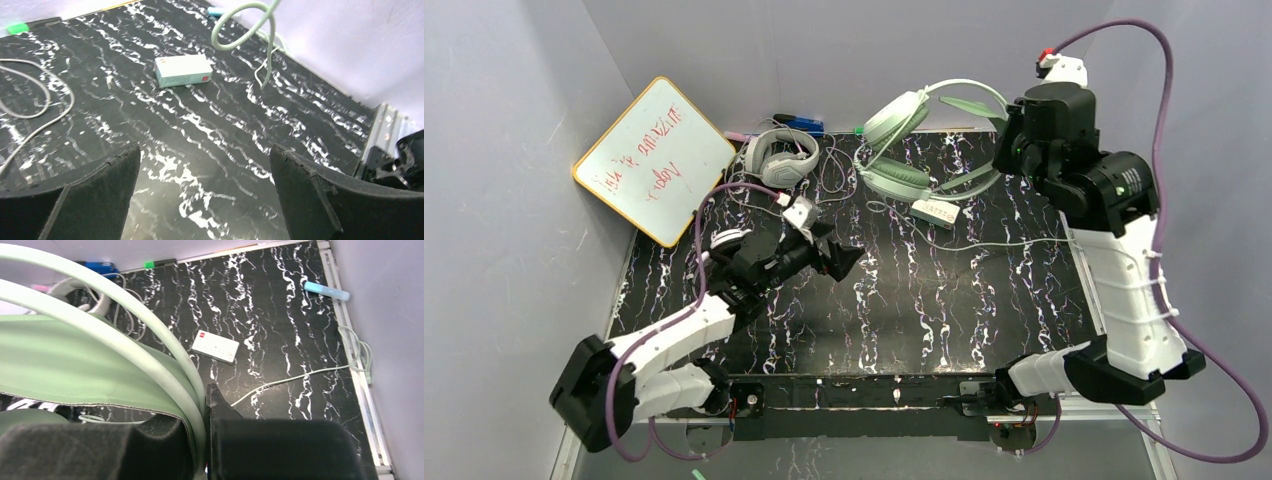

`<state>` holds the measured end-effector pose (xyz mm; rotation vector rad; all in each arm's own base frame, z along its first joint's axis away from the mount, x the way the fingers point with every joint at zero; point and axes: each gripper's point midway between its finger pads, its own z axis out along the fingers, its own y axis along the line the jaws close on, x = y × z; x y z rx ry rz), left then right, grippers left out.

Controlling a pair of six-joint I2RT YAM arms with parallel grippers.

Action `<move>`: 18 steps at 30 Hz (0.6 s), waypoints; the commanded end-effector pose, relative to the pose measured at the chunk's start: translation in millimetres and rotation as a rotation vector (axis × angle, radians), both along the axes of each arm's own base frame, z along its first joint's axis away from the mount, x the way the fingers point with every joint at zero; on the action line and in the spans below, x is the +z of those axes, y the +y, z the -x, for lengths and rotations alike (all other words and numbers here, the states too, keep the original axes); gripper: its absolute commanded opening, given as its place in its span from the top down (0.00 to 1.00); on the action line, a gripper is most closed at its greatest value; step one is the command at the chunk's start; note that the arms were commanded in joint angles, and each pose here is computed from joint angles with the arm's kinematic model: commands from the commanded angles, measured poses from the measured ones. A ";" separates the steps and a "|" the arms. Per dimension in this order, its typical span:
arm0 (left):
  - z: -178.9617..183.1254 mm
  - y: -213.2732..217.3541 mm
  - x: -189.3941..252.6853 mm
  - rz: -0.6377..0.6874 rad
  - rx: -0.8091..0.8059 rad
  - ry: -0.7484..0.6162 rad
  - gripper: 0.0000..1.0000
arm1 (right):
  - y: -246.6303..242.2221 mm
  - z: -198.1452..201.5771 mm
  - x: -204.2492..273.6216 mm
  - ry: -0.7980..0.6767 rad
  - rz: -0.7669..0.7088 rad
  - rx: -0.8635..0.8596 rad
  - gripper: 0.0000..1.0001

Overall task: Wrap the headphones
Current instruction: Wrap the headphones cable around the headphones.

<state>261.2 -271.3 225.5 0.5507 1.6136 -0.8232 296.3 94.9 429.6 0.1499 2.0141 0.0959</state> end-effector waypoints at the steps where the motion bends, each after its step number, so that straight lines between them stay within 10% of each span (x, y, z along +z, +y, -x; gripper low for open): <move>1: -2.8 -26.0 24.8 0.202 -0.060 -0.060 0.02 | 11.2 13.3 60.4 -0.198 -0.229 0.047 0.99; 18: 0.4 -124.7 33.5 0.297 -0.148 -0.216 0.02 | 20.0 27.4 90.0 -0.261 -0.394 0.081 0.99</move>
